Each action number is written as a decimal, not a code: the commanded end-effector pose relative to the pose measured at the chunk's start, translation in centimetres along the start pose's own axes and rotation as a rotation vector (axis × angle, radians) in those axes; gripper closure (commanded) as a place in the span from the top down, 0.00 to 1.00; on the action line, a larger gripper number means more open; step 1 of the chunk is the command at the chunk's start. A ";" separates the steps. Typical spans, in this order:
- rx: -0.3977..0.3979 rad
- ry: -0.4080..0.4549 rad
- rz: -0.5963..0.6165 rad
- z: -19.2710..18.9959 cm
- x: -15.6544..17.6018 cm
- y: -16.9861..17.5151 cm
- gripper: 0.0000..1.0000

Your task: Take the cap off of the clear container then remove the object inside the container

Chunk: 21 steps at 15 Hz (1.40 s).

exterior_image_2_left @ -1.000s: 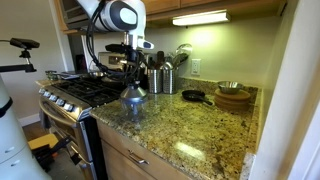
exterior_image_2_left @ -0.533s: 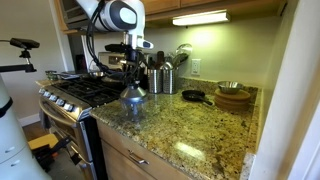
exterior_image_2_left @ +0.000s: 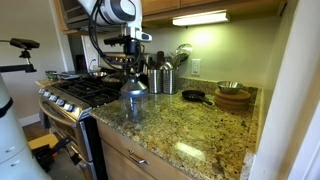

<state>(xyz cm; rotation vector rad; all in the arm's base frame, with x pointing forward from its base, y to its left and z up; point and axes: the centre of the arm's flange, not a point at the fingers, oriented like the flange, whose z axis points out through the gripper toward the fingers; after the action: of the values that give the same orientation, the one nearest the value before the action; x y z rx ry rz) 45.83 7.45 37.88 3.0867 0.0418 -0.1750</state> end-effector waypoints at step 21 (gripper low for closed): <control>-0.010 0.050 -0.201 0.2 5.6 -14.4 0.35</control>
<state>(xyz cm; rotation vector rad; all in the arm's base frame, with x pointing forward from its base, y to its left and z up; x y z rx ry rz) 48.93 20.47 38.11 3.0703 0.3731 -0.0996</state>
